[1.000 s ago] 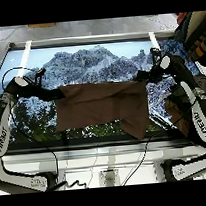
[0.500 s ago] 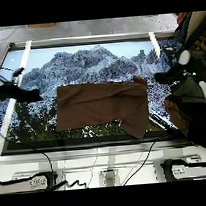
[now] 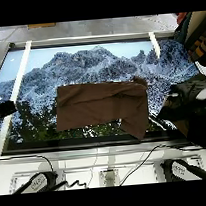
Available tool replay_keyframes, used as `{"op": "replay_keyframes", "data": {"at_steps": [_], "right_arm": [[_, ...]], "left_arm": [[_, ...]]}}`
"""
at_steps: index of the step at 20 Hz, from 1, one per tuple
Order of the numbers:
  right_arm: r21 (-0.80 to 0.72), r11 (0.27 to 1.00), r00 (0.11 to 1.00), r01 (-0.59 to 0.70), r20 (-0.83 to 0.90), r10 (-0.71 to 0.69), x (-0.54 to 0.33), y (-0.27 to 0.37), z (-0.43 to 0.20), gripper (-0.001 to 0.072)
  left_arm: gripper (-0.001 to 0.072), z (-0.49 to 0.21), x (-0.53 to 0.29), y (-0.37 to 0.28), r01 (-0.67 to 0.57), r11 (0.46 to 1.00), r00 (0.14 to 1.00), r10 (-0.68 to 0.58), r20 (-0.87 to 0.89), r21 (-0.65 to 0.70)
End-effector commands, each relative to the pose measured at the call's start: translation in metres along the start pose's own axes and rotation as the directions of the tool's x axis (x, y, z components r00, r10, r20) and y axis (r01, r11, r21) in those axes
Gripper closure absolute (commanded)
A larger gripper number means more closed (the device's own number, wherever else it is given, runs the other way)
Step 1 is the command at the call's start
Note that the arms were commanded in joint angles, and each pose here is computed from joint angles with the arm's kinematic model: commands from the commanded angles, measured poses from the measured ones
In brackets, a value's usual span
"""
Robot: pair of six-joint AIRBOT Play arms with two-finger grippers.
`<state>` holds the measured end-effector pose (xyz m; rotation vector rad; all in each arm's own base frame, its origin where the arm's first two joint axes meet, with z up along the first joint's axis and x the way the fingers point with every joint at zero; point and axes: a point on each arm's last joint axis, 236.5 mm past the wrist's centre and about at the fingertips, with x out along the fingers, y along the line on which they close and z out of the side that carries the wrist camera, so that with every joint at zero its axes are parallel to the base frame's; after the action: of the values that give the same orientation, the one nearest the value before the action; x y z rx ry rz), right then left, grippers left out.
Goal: Fold the clothes and pants, and hang the long-sleeved shirts on hangers.
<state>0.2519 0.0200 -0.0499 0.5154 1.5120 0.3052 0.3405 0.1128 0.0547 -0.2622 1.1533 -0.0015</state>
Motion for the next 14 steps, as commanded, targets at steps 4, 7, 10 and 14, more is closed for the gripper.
{"op": "replay_keyframes", "data": {"at_steps": [4, 7, 10, 14], "right_arm": [[0.257, 0.951, 0.98, -0.173, 0.14, 0.14, 0.061, 0.004, -0.014, 0.032], [0.28, 0.945, 0.982, -0.167, 0.137, 0.133, 0.068, -0.002, -0.012, 0.0323], [0.287, 0.947, 0.984, -0.147, 0.138, 0.111, 0.081, -0.006, -0.006, 0.0333], [0.168, 0.959, 0.968, -0.231, 0.141, 0.208, 0.099, 0.029, 0.003, 0.0481]], "left_arm": [[0.0686, -0.018, 0.022, -0.022, 0.123, 0.989, 0.992, -0.125, -0.016, -0.087], [0.0364, -0.02, 0.027, -0.021, 0.128, 0.987, 0.991, -0.131, -0.032, -0.095], [0.0289, -0.03, 0.036, -0.021, 0.141, 0.984, 0.986, -0.15, -0.075, -0.11], [0.0289, -0.055, 0.055, -0.023, 0.155, 0.977, 0.974, -0.176, -0.141, -0.147]]}}
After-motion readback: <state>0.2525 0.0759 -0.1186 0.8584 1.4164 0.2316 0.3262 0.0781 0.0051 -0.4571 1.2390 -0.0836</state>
